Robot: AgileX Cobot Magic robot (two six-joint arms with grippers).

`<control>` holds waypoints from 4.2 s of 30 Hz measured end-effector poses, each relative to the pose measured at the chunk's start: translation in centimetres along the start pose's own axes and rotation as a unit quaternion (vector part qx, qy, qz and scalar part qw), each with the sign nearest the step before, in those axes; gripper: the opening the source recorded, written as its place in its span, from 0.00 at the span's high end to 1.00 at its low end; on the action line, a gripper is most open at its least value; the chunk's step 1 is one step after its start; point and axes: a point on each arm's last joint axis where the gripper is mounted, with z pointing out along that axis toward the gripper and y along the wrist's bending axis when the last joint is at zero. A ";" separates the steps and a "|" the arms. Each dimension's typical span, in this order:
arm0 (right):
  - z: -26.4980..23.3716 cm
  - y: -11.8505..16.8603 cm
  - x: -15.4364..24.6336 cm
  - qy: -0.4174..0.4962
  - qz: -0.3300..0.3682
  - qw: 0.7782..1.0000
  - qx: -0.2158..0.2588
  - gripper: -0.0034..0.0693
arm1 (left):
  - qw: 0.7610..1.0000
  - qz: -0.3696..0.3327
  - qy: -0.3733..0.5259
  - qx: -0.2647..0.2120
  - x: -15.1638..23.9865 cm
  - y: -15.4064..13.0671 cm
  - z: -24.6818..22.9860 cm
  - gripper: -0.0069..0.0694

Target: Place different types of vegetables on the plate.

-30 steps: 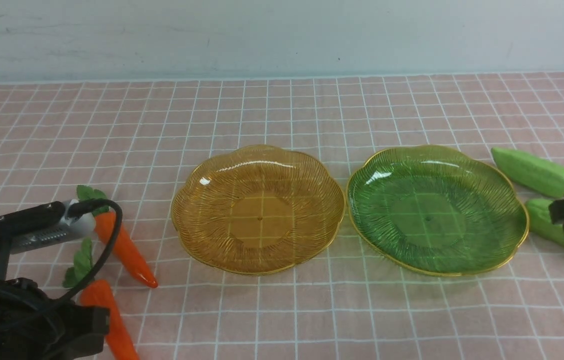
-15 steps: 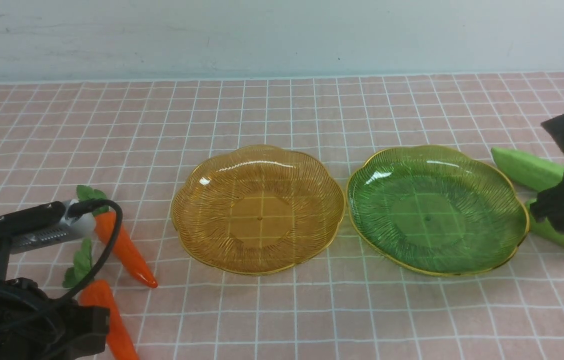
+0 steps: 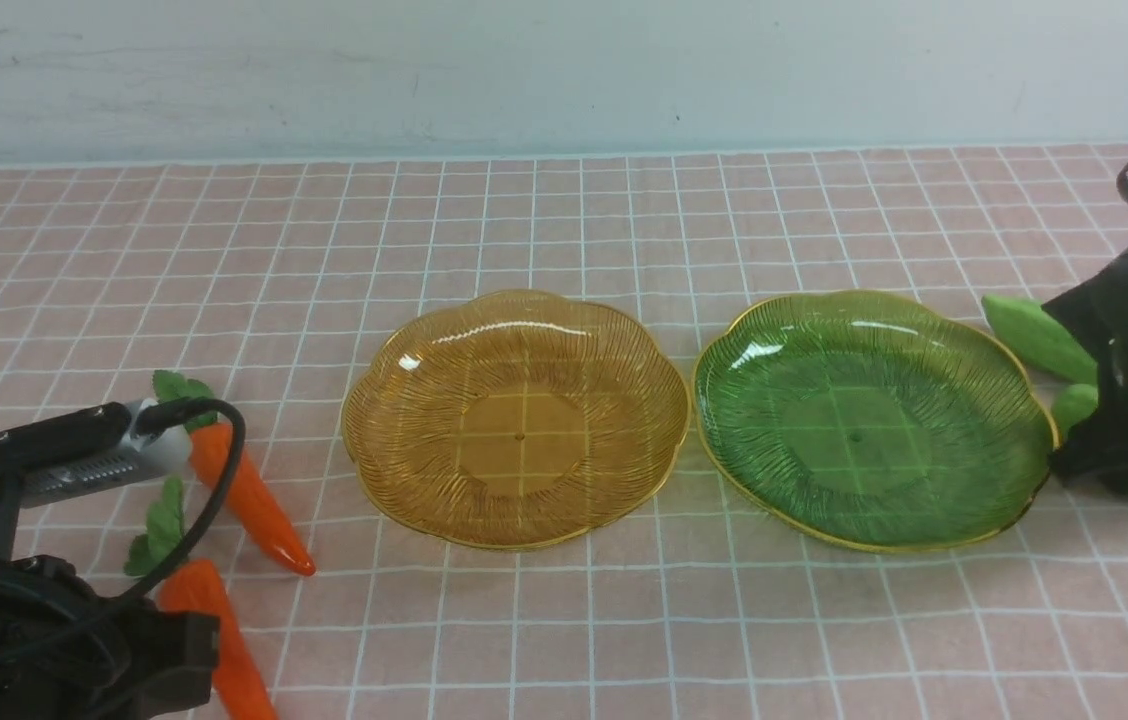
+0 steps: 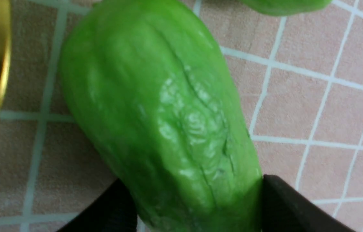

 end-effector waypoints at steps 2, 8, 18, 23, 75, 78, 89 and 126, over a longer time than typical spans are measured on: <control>-0.3 -0.4 0.1 0.020 0.007 1.000 0.009 0.34 | 1.000 0.000 0.000 0.000 0.0 0.0 0.0 0.76; -5.9 -3.3 -1.8 0.002 0.083 0.997 0.008 0.34 | 1.000 0.000 -0.003 0.000 -0.1 0.0 0.0 0.76; -9.7 5.4 -5.4 -0.058 0.013 0.967 -0.248 0.33 | 1.000 0.000 -0.027 -0.002 -0.5 0.0 0.0 0.76; -8.4 4.5 -6.5 -0.074 0.003 0.978 -0.196 0.05 | 1.000 0.000 -0.027 -0.001 -0.5 0.0 0.0 0.76; -9.5 -0.3 -5.8 -0.023 0.143 0.948 -0.283 0.01 | 0.991 -0.100 0.013 -0.092 -1.8 2.3 3.3 0.30; -11.5 -0.5 -4.8 -0.040 0.144 0.945 -0.290 0.00 | 0.988 -0.120 0.006 -0.095 -2.4 2.6 4.2 0.29; -17.0 -1.7 -1.2 -0.087 0.147 0.938 -0.300 0.05 | 0.983 -0.146 -0.031 -0.104 -4.1 3.7 7.4 0.29; -19.1 -2.4 -0.1 -0.114 0.152 0.935 -0.301 0.32 | 0.999 -0.004 -0.036 0.022 -17.1 -7.5 10.8 0.61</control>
